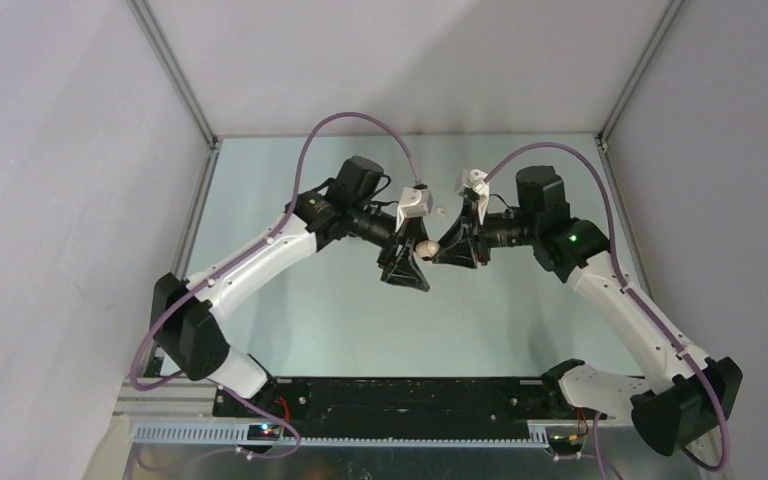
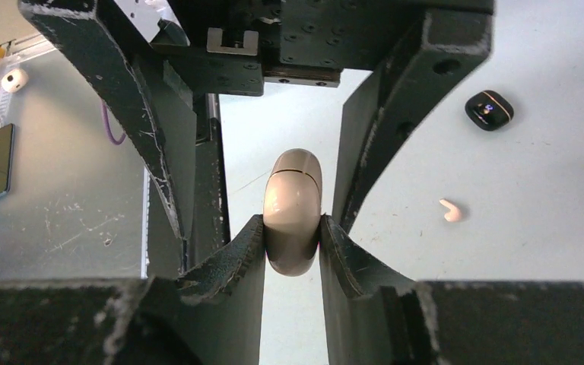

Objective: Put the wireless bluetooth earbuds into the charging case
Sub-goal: Pass from the right arm to the left

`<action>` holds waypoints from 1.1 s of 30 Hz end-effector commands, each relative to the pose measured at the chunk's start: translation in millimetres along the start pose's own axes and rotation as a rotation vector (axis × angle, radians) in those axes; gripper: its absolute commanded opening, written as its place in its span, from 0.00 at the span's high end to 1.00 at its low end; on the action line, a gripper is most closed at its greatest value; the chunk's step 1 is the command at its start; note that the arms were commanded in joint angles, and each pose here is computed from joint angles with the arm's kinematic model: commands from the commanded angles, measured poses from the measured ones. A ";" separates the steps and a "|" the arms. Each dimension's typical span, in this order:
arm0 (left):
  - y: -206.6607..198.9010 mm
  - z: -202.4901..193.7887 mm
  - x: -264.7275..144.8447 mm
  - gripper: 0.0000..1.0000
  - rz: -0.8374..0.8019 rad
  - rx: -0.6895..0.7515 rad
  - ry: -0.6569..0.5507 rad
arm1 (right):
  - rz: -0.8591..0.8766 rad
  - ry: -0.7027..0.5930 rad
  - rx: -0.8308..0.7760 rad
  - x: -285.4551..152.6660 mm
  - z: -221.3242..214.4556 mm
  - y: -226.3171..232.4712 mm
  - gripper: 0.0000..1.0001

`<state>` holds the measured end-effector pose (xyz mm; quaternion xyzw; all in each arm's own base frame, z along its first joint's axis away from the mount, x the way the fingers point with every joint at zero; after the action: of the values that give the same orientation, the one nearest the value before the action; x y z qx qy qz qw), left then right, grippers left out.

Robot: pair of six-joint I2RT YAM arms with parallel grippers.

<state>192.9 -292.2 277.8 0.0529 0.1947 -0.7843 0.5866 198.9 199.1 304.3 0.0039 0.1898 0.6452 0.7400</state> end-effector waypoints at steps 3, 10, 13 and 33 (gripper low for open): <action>-11.5 16.8 -6.4 0.19 0.000 0.045 -0.041 | 0.032 -0.086 -0.034 -14.7 15.9 3.8 0.71; -8.0 17.8 -4.9 0.28 0.037 0.046 -0.034 | 0.016 -0.105 0.020 -16.4 14.5 -4.4 0.71; -5.5 17.1 -3.6 0.30 0.066 0.049 -0.022 | 0.032 -0.103 0.065 -15.2 12.1 -10.3 0.71; 0.2 20.2 -2.4 0.28 0.115 0.043 -0.010 | 0.117 -0.080 0.091 -12.6 4.7 -5.1 0.72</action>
<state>198.7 -296.7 276.8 0.0720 0.2014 -0.7540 0.6210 206.8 185.3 307.9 0.0800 0.2010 0.6604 0.7191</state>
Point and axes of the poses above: each gripper's point midway between its finger pads, its own x axis out along the fingers, its own y axis along the line the jaws close on, z = x × y, the point moved 6 cm from there along -x, back along the fingers, and after that the axes turned 4 degrees about x, right-handed, at the moved point
